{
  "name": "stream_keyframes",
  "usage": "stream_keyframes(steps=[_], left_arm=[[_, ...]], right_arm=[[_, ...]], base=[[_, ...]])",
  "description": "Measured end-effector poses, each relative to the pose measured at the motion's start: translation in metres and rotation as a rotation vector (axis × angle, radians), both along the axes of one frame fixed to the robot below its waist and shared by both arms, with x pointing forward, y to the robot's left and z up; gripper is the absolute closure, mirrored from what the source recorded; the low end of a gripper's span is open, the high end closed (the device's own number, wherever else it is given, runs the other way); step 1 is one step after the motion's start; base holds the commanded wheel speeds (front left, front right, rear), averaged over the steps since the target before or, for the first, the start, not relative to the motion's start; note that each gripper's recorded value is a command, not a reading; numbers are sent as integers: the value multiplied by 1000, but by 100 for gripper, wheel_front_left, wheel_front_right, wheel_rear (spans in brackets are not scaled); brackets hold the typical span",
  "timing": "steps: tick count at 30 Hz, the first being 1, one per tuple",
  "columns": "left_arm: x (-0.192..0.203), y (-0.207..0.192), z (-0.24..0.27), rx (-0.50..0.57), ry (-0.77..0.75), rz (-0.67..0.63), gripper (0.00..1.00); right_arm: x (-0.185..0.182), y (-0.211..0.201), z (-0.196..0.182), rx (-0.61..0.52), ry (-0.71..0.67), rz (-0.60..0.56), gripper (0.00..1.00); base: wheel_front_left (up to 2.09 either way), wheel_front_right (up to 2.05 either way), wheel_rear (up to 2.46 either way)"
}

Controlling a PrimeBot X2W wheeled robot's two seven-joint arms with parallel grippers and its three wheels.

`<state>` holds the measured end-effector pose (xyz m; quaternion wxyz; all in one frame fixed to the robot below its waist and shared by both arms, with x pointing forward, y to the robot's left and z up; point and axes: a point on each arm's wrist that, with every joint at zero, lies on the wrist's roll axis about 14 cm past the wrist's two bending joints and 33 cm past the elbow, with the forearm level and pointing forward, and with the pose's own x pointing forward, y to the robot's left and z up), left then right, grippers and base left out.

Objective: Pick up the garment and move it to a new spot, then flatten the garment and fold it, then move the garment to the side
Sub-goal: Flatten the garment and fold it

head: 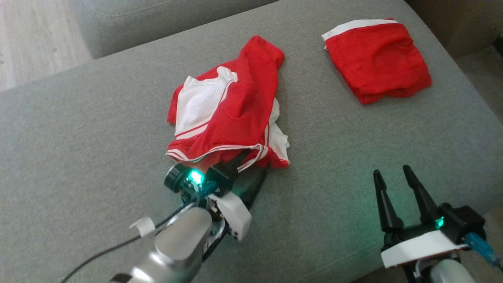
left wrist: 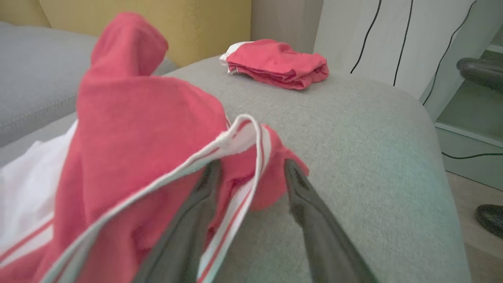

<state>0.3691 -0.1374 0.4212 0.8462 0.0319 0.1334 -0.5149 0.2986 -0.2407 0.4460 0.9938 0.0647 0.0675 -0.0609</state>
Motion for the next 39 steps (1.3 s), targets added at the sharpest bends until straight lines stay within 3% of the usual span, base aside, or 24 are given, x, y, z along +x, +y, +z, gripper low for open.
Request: stream_keyframes(steps=[1, 4, 10, 19, 23, 27, 31, 35, 37, 39], left_arm=[[2, -2, 3, 2, -12, -8, 100], [8, -10, 16, -8, -49, -32, 100], [20, -32, 75, -131, -120, -52, 100], [58, -53, 257, -375, -424, -51, 100], [61, -36, 350, -544, -517, -25, 100], [79, 14, 415, -686, -581, 85, 100], [117, 71, 375, -625, -520, 255, 100], [134, 133, 242, -487, -277, 450, 100], [119, 191, 140, -385, -87, 629, 100], [104, 227, 94, -341, -2, 740, 100]], right_arm=[[-1, 1, 0, 2, 0, 0, 0], [-4, 1, 1, 7, -6, -7, 0], [-10, -1, 10, 8, -41, -19, 0], [-18, 2, 24, 16, -100, -16, 0], [-25, 3, 23, 24, -104, -18, 0], [-23, 8, 21, 29, -102, -1, 0], [-13, 14, 26, 29, -117, 30, 0], [-3, 18, 27, 27, -119, 52, 0], [2, 23, 21, 22, -97, 76, 0], [7, 28, 17, 23, -83, 97, 0]], base=[[0, 0, 0], [0, 0, 0], [0, 0, 0], [0, 0, 0], [0, 0, 0], [0, 0, 0], [0, 0, 0], [0, 0, 0], [0, 0, 0], [0, 0, 0]])
